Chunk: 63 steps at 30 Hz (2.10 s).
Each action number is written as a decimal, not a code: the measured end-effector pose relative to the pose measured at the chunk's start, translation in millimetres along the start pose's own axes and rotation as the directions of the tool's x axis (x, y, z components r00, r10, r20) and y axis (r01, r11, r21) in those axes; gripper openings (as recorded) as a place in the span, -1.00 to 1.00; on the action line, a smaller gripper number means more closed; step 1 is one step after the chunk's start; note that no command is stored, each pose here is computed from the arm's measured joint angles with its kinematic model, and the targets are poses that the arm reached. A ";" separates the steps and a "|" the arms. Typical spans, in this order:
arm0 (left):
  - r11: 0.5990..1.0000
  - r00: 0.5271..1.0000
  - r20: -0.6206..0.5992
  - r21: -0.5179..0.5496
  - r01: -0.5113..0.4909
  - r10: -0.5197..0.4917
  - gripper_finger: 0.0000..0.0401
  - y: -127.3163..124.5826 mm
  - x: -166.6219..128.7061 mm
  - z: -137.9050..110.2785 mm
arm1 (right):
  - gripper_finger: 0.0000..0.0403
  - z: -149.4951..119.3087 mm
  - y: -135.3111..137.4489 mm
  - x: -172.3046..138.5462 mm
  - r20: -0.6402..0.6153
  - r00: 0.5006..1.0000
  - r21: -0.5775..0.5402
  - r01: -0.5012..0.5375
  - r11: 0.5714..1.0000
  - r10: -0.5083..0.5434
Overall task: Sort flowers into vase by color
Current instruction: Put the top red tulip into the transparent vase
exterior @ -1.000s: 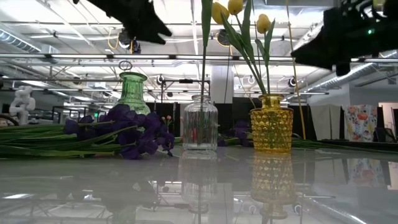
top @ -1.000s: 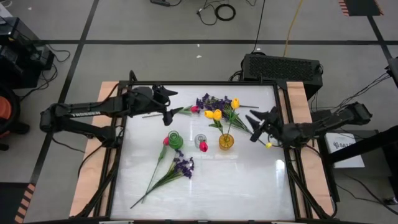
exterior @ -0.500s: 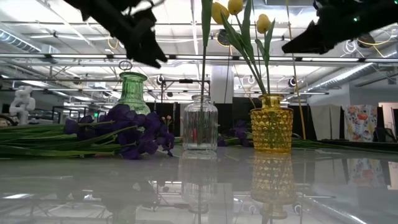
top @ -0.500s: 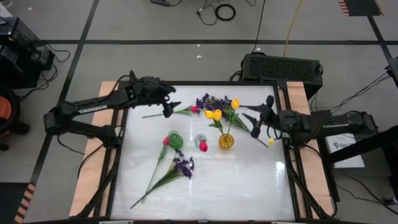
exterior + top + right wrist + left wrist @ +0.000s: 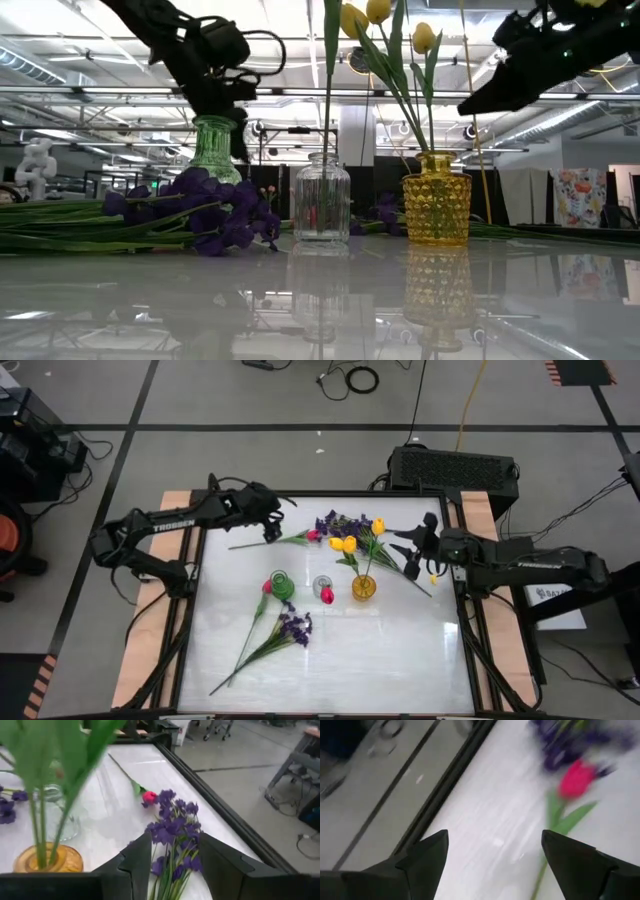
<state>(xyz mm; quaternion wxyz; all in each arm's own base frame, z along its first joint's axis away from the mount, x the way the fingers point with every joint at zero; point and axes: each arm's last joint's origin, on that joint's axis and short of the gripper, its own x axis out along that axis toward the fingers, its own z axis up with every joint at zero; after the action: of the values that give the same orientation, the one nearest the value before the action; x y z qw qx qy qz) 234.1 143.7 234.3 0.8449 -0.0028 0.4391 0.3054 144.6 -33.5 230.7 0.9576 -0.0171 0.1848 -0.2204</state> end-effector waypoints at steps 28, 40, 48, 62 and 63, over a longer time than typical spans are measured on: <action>0.963 0.941 -0.219 0.024 0.270 -0.259 0.52 -7.8 63.7 -24.4 | -0.23 -1.5 -0.2 3.5 0.053 0.999 0.076 0.002 0.997 -0.006; 0.950 0.926 -0.242 0.047 0.310 -0.290 0.52 -10.1 67.5 -27.4 | -0.23 -1.5 0.5 3.5 0.053 0.998 0.081 -0.023 0.996 0.018; 0.946 0.918 -0.274 0.073 0.316 -0.286 0.22 -14.8 71.1 -42.7 | -0.23 -1.6 0.5 3.5 0.053 0.998 0.074 -0.022 0.997 0.018; 0.956 0.927 -0.303 0.124 0.267 -0.220 -0.24 -20.1 74.3 -58.3 | -0.23 -1.6 0.5 3.5 0.053 0.998 0.069 -0.022 0.997 0.018; 0.955 0.928 -0.302 0.128 0.268 -0.220 -0.29 -20.2 74.3 -58.2 | -0.23 -1.6 0.5 3.5 0.053 0.998 0.069 -0.022 0.997 0.018</action>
<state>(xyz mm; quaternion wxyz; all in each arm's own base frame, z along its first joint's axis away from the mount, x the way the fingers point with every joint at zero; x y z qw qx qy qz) 233.2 149.5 137.9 0.8018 -0.0309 0.5761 0.1561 147.2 -34.4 227.9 0.9642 0.0122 0.1521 -0.2167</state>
